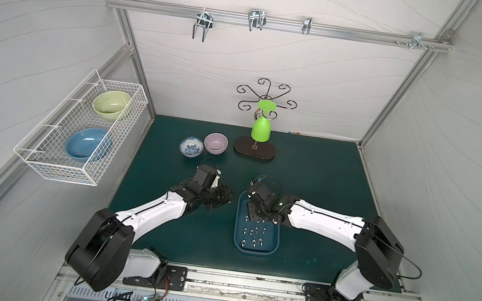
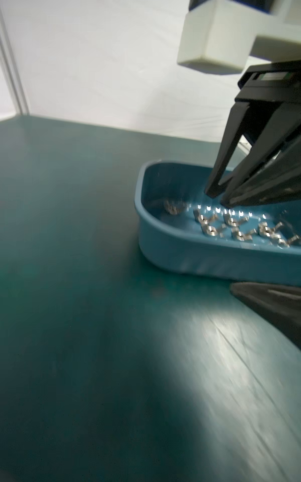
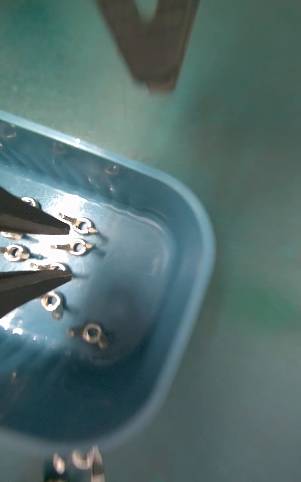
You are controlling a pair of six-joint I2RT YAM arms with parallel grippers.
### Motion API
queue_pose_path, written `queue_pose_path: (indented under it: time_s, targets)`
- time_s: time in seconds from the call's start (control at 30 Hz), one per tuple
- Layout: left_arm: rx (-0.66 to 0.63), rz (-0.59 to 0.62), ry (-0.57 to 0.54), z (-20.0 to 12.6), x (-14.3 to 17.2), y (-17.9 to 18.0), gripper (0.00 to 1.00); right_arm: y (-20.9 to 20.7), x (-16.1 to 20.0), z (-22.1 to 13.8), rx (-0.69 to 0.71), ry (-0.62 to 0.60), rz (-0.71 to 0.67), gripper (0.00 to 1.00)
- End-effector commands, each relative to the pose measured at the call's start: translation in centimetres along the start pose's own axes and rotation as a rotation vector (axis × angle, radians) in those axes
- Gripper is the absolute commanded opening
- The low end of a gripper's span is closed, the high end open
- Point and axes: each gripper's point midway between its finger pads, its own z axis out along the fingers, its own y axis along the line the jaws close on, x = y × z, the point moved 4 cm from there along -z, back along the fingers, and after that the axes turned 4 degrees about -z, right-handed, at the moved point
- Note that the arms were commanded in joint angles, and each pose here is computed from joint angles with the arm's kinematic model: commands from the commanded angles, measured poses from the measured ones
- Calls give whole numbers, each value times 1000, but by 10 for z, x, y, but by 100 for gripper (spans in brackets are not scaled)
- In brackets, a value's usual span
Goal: Take out the wing nut from the storage box
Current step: Pick up the wing nut from the storage box.
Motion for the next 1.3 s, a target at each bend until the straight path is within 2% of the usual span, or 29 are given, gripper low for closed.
queue_pose_path:
  time_s: [0.0,0.5,1.27]
  targets:
    - [23,-6,-38,-10,-4,-2,52,6,-6,5,-19,7,9,26]
    - [18,1,-26,-9,-2,3,52,7,4,33,-9,82,-13,24]
    - [18,1,-19,-6,-2,5,52,1,11,50,0,111,-6,24]
